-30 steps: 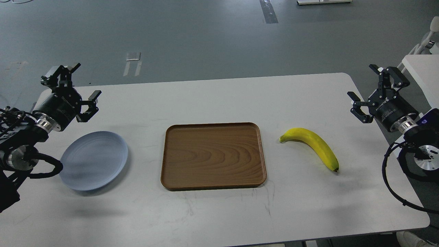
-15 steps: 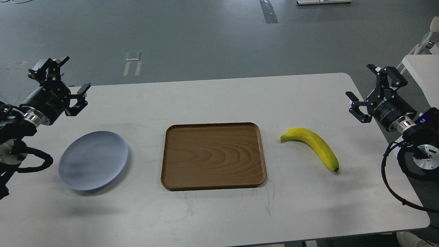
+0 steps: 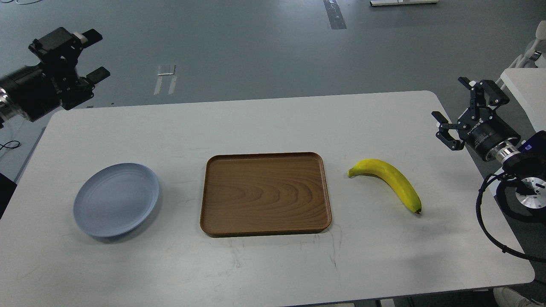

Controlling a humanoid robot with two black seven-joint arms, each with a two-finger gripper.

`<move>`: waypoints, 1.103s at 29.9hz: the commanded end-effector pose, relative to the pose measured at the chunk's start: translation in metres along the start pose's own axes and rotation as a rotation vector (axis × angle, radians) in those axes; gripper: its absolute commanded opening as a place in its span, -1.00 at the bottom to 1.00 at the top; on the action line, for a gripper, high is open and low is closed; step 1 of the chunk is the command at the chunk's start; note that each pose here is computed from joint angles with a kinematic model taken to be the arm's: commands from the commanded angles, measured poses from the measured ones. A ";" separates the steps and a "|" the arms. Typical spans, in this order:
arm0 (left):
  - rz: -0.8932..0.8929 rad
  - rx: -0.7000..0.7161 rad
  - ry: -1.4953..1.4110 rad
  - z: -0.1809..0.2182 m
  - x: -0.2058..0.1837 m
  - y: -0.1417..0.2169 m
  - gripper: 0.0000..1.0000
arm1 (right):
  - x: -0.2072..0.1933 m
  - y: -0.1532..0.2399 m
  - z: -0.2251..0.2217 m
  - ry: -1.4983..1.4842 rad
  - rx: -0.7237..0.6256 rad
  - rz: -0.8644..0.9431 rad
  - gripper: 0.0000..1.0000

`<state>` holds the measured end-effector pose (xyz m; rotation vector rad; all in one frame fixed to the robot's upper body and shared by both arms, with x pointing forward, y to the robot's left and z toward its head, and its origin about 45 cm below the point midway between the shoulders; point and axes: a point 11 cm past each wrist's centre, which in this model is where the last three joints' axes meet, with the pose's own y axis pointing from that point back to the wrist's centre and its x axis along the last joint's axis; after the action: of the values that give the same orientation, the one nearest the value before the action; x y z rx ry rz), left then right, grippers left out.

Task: Place banana on plate with both arms
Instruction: 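Lower the left gripper to the blue plate rim and grasp it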

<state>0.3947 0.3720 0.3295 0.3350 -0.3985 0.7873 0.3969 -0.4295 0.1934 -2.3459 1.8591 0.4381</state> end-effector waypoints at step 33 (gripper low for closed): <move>-0.404 0.739 -0.561 -0.184 -0.059 0.118 0.92 | -0.002 0.001 0.005 -0.008 -0.007 -0.003 1.00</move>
<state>0.3122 0.4925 0.1628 1.3009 -0.5387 0.4042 0.3957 -0.4264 0.1898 -2.3478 1.8526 0.4518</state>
